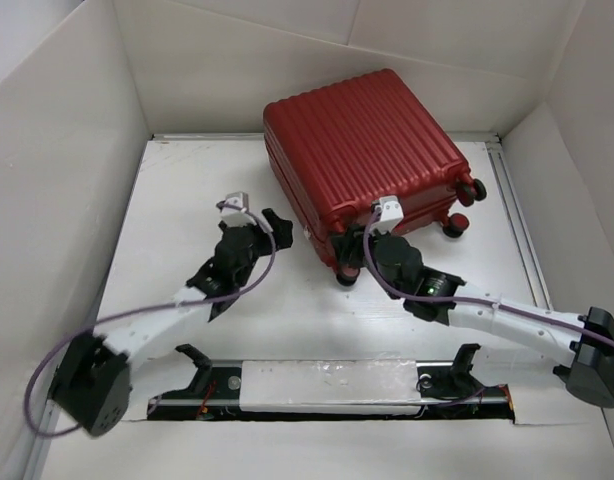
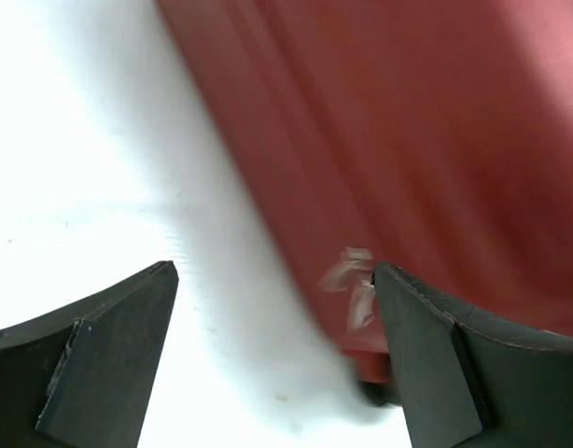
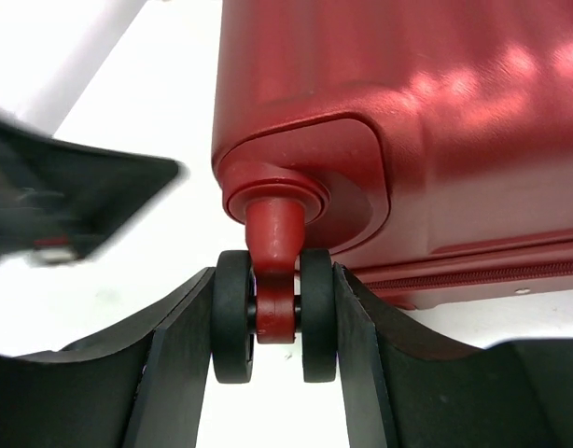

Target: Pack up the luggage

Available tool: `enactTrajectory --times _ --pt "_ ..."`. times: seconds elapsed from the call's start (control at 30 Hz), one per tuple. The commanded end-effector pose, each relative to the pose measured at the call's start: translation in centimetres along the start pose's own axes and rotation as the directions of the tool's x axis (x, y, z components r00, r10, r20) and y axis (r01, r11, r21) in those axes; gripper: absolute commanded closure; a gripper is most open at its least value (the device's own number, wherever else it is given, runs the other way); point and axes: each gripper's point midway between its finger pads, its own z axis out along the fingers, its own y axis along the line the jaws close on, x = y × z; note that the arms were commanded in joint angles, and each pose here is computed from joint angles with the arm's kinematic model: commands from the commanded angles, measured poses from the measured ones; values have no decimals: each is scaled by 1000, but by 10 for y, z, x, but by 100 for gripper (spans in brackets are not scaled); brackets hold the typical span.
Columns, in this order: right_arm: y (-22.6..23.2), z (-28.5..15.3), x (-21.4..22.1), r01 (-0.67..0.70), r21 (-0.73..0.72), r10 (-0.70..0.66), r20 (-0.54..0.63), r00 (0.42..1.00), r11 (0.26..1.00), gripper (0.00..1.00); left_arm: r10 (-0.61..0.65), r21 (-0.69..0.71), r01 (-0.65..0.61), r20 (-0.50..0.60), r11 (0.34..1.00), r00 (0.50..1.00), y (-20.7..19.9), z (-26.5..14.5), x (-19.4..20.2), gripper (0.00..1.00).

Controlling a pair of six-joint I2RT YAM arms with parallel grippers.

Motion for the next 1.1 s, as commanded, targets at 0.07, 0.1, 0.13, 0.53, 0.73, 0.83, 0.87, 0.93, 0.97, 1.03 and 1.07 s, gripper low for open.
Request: enactTrajectory --times 0.07,0.1,0.13,0.53,0.73,0.83,0.87,0.93,0.97,1.03,1.07 --pt "103 -11 10 -6 -269 -20 -92 996 963 86 -164 -49 166 36 985 986 8 -67 -21 22" --pt "119 -12 -4 -17 -288 -4 -70 998 958 71 -205 0 206 66 979 976 4 -85 -34 23" --pt "125 -10 5 3 -280 -32 -99 995 960 48 -219 19 218 64 976 974 3 -94 -37 23" --pt "140 -105 -96 65 -288 -63 15 998 956 0 -301 298 264 84 917 950 -32 -190 -99 1" --pt "77 -130 -85 60 -227 -55 29 998 972 0 -303 333 269 55 904 951 -33 -188 -84 1" --pt "57 -135 -76 42 -219 -31 51 998 975 0 -291 360 265 21 895 956 -37 -181 -70 1" --pt "54 -135 -72 50 -221 -38 58 998 974 0 -285 361 263 8 895 959 -38 -180 -65 1" --pt "48 -131 -54 49 -221 -37 59 998 974 0 -271 378 253 -5 891 963 -40 -178 -59 1" --pt "46 -130 -49 45 -223 -32 62 998 974 0 -265 367 252 -15 896 964 -35 -174 -50 1" --pt "44 -125 -26 76 -232 -68 40 997 970 0 -272 357 253 1 899 962 -33 -172 -51 1" --pt "47 -119 -12 87 -232 -87 12 996 969 0 -282 340 264 4 903 959 -29 -169 -49 1"
